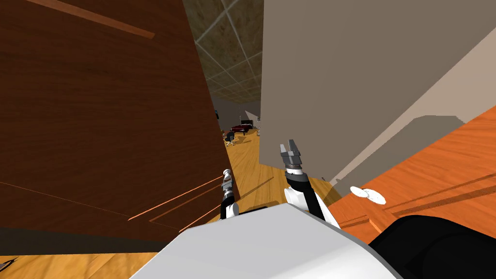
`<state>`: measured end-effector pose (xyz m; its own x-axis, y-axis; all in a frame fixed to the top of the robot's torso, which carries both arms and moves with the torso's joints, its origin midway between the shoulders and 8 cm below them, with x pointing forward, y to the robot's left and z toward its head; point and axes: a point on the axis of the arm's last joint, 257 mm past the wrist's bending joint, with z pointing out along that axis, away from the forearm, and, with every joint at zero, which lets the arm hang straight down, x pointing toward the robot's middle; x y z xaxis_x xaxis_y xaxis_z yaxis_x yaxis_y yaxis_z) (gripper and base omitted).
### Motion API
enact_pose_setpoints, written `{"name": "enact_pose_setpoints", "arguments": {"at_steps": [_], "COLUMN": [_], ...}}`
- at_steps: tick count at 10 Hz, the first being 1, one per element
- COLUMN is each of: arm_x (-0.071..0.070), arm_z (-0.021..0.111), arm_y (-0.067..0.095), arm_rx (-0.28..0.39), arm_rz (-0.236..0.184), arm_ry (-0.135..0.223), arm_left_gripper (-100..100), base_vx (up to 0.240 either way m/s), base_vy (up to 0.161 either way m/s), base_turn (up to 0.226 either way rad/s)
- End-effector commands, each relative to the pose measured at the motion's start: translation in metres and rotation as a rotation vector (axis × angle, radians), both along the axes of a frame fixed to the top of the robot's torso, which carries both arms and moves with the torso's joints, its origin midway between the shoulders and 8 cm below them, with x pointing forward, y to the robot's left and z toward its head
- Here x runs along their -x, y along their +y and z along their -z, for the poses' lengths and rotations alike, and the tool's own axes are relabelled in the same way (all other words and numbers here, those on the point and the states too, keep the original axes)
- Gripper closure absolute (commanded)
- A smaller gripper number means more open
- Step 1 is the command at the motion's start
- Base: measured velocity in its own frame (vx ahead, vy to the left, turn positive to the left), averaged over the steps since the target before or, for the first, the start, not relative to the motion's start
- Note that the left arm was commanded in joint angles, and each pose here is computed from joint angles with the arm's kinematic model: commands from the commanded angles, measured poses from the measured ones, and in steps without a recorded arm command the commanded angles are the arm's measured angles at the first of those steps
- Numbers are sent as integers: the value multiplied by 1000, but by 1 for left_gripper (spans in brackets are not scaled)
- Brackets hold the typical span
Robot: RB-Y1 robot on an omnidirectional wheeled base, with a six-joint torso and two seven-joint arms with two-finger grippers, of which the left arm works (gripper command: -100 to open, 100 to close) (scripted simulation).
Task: Push the door open
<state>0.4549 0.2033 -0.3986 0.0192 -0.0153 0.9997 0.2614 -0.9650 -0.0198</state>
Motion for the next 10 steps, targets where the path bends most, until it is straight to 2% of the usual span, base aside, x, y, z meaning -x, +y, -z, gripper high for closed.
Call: {"name": "enact_pose_setpoints", "arguments": {"at_steps": [1, 3, 4, 5, 6, 8, 9, 10], "arm_x": [-4, -4, -4, -4, -3, -2, -1, 0], "arm_z": [-5, -6, -6, -7, -7, -7, -4, -6], "arm_y": [19, 33, 33, 46, 50, 58, 51, 69], "arm_rx": [-9, -9, -9, -4, -1, 9, 7, 2], "arm_rz": [-37, -75, -75, -111, -127, -158, -142, -179], "arm_ry": [-17, -19, -19, -20, -20, -21, -9, -14], "arm_left_gripper": [100, 100, 100, 100, 100, 100, 100, 100], "base_vx": [190, 193, 148, 182, 222, 215, 109, 166], "base_vy": [-59, -25, -21, -37, -53, -71, -28, 9], "base_turn": [46, 52, 41, 69, 71, 73, 41, 46]}}
